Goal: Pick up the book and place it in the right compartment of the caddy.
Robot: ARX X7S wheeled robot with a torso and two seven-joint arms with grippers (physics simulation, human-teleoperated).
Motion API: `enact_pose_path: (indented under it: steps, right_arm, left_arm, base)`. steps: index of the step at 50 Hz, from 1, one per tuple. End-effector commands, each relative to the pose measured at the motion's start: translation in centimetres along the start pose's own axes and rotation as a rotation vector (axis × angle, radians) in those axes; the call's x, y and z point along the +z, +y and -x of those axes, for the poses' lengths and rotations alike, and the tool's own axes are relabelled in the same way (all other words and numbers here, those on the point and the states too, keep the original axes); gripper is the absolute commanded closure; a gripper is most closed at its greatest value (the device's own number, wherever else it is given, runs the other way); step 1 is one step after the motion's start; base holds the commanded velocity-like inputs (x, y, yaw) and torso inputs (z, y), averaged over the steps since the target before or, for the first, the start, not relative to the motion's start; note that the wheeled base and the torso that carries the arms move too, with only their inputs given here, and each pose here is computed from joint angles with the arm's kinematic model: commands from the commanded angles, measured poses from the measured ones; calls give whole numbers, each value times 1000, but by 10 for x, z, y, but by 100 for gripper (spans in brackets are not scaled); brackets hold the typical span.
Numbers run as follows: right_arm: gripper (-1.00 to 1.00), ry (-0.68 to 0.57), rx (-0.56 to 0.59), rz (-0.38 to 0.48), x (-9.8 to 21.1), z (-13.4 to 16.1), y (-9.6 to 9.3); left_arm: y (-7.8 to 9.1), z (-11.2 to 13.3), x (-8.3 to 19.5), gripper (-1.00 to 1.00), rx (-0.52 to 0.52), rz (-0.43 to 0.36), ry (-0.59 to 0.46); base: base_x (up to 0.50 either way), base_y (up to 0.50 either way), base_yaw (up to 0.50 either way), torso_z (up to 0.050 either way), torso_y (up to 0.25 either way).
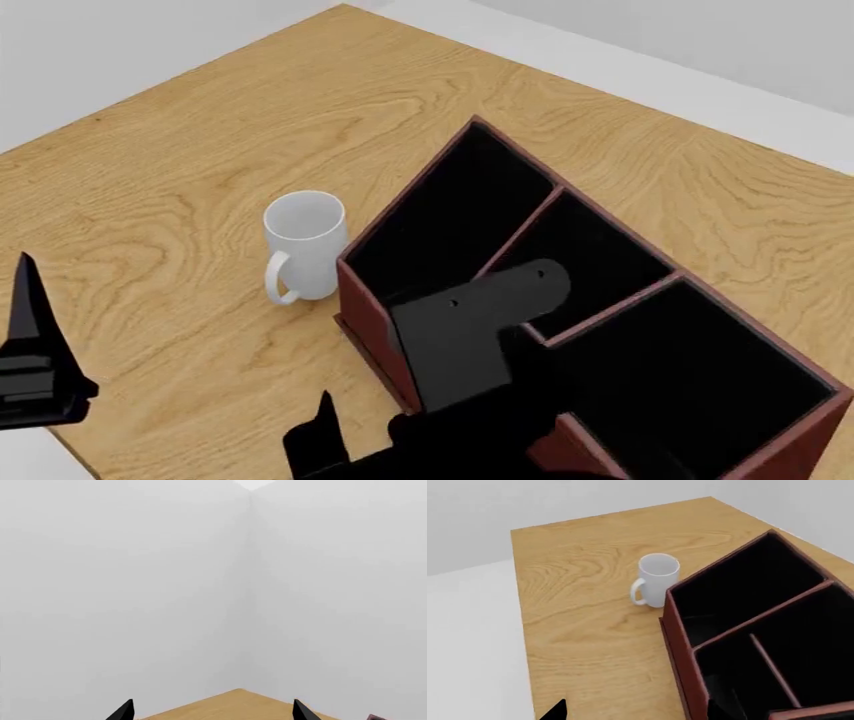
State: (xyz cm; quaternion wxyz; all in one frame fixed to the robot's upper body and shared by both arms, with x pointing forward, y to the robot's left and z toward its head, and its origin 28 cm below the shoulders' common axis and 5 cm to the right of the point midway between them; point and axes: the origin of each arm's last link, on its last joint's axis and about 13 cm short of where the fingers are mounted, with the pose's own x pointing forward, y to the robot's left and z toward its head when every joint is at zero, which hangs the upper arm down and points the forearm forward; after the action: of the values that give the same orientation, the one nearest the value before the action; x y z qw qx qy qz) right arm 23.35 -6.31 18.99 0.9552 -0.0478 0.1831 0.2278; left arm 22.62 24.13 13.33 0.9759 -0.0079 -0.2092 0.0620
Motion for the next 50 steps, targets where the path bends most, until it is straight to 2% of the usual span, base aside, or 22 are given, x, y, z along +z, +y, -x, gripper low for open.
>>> enact_pose_path:
  steps: [1, 24, 50]
  right_arm:
    - [-100, 144, 15, -17, -17, -11, -6]
    - [-100, 233, -26, -76, -39, -28, -16]
    - [-100, 306, 11, -92, -63, -50, -17]
  left_arm:
    - [2, -1, 2, -100, 8, 3, -2]
    - [3, -1, 3, -100, 14, 6, -8]
    - [2, -2, 1, -100, 12, 3, -4]
  base:
    - [0, 0, 0, 0, 0]
    - [0, 0, 0, 0, 0]
    - [0, 0, 0, 0, 0]
